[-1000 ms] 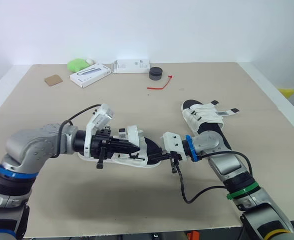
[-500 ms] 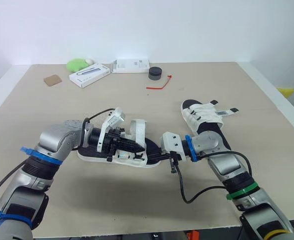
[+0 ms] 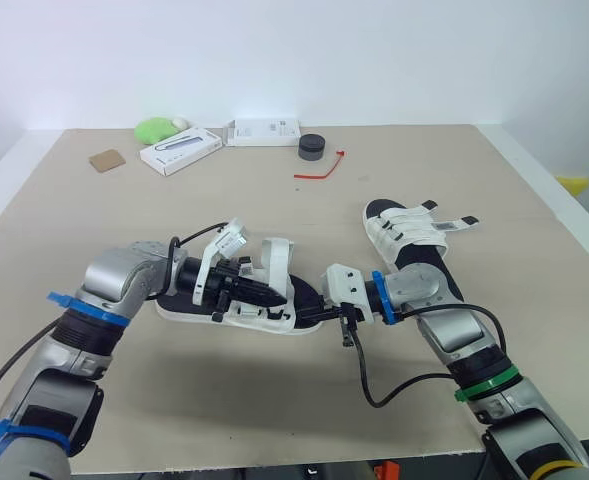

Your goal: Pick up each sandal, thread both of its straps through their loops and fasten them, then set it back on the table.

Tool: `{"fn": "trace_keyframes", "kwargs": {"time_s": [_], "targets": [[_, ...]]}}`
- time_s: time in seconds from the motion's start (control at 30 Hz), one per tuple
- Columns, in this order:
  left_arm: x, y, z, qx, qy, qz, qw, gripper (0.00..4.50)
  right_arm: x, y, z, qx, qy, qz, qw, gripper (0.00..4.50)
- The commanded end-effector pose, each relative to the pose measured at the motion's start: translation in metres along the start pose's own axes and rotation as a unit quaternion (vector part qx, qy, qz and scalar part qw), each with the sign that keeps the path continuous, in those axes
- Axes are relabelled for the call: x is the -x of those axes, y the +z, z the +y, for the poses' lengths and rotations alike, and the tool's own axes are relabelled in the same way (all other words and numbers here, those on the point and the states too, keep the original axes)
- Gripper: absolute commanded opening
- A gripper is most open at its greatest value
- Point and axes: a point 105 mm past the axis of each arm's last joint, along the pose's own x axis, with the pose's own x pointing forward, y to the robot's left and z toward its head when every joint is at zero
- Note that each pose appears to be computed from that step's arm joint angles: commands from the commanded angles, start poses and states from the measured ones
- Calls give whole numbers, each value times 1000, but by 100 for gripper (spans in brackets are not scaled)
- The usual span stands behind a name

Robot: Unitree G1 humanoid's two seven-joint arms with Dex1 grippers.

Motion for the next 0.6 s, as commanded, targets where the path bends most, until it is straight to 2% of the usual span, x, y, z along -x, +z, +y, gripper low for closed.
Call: {"fn": "trace_keyframes", "kwargs": {"time_s": [0.03, 0.6], "targets": [[5, 22, 2, -18, 15, -34, 999, 6, 1, -3, -1, -2, -2, 9, 1000, 0], [-1, -7, -15, -7, -24, 35, 999, 6, 1, -5, 4, -2, 4, 11, 1000, 0]]}}
